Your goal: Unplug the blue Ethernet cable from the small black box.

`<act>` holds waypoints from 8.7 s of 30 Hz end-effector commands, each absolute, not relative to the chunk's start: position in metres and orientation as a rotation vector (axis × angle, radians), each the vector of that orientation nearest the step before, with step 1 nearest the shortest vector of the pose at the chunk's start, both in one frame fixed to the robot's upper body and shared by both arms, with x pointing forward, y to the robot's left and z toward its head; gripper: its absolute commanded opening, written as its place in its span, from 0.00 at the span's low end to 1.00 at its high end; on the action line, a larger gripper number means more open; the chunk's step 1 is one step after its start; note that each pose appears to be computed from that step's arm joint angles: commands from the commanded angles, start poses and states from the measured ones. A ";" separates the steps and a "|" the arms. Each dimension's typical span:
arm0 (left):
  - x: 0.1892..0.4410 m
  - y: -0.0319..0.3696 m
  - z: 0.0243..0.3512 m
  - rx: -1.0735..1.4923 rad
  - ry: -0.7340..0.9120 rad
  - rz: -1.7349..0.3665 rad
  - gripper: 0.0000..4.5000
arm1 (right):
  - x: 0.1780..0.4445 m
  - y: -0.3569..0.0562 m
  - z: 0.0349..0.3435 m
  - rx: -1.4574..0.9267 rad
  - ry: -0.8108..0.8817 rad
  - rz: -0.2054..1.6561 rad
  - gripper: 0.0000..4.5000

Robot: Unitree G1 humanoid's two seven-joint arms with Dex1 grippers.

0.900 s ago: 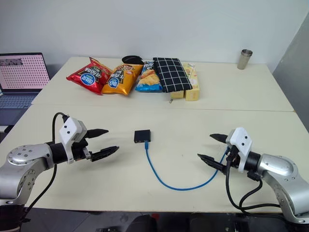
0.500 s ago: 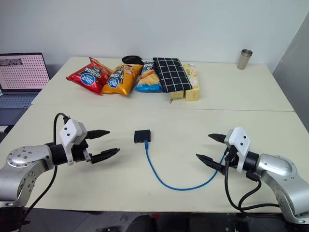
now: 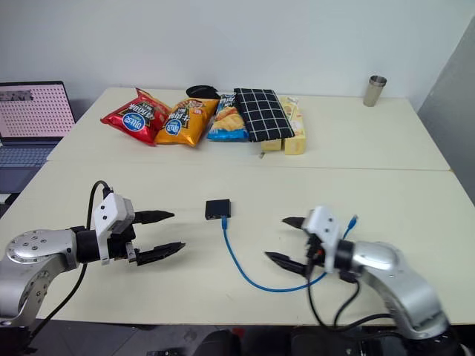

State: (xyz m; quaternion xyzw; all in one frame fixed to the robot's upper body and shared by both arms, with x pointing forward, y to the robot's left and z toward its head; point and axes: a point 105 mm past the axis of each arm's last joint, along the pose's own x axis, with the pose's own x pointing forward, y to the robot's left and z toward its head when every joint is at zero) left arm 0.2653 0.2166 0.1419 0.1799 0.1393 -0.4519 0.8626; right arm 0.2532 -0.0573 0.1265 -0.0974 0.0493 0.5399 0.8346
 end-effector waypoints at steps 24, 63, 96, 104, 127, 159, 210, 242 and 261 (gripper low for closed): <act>0.270 0.213 0.151 0.434 0.260 -1.008 1.00 | 0.298 0.007 0.069 -0.374 0.264 0.939 0.35; 0.257 0.168 0.140 0.297 0.273 -1.187 1.00 | 0.319 -0.091 0.087 -0.344 0.338 0.816 0.37; 0.280 0.128 0.160 -0.324 0.268 -1.221 0.84 | 0.286 -0.034 0.187 -1.188 -0.657 1.084 0.02; 0.281 0.130 0.163 -0.344 0.263 -1.224 0.47 | 0.287 -0.035 0.188 -1.188 -0.677 1.064 0.02; 0.277 0.124 0.160 -0.235 0.259 -1.321 0.18 | 0.262 -0.046 0.197 -0.589 -0.248 1.290 0.52; 0.260 0.120 0.162 -0.025 0.186 -1.504 0.18 | 0.255 -0.037 0.182 0.009 0.217 1.425 0.52; 0.298 0.148 0.155 0.070 0.142 -1.181 0.18 | 0.390 -0.155 0.144 -0.410 0.129 0.467 0.31; 0.395 0.205 0.098 0.139 -0.065 -0.345 0.37 | 0.305 -0.065 0.192 -0.283 0.043 1.067 0.89; 0.338 0.241 0.118 0.294 0.082 -0.375 0.83 | 0.299 -0.104 0.186 -0.280 0.099 0.975 0.89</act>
